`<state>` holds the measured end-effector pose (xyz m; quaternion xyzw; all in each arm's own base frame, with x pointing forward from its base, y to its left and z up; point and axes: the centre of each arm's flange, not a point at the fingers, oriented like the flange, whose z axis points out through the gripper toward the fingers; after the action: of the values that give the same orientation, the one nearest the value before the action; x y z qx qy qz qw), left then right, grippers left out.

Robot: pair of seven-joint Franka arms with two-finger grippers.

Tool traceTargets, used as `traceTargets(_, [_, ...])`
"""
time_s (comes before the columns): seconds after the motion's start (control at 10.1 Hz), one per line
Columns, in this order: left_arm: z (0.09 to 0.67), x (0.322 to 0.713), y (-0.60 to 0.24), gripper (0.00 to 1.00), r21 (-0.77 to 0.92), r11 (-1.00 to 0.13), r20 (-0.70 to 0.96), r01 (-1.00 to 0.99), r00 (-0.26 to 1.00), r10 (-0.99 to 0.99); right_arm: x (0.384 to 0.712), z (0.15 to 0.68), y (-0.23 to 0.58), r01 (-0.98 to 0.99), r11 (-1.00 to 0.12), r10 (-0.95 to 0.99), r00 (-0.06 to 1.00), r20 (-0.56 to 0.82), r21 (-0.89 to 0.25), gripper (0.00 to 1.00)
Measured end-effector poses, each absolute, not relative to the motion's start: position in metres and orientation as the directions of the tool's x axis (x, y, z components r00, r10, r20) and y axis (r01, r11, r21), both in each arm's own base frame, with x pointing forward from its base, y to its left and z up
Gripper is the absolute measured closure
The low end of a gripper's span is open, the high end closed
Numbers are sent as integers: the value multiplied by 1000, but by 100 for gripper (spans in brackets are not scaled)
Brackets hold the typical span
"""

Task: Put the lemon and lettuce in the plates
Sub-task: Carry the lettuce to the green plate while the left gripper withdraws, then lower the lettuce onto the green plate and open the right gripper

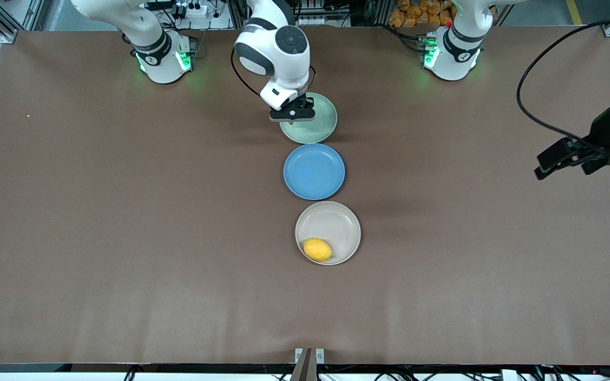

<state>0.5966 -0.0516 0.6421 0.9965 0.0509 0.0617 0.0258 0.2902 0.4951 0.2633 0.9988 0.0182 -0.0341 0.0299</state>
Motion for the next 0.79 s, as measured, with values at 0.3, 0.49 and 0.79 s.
traceTargets(0.3, [643, 584, -39, 0, 48, -994, 114, 101, 988, 106, 282, 224, 513, 6, -996, 4, 1000, -23, 84, 90])
traceTargets(0.49, [640, 583, -43, 0, 47, -994, 107, 95, 989, 99, 281, 208, 521, -14, -996, -15, 1000, -9, 93, 90])
traceTargets(0.79, [641, 576, -42, 0, 40, -995, 76, 96, 992, 99, 277, 217, 534, -27, -997, -27, 1000, -3, 68, 63])
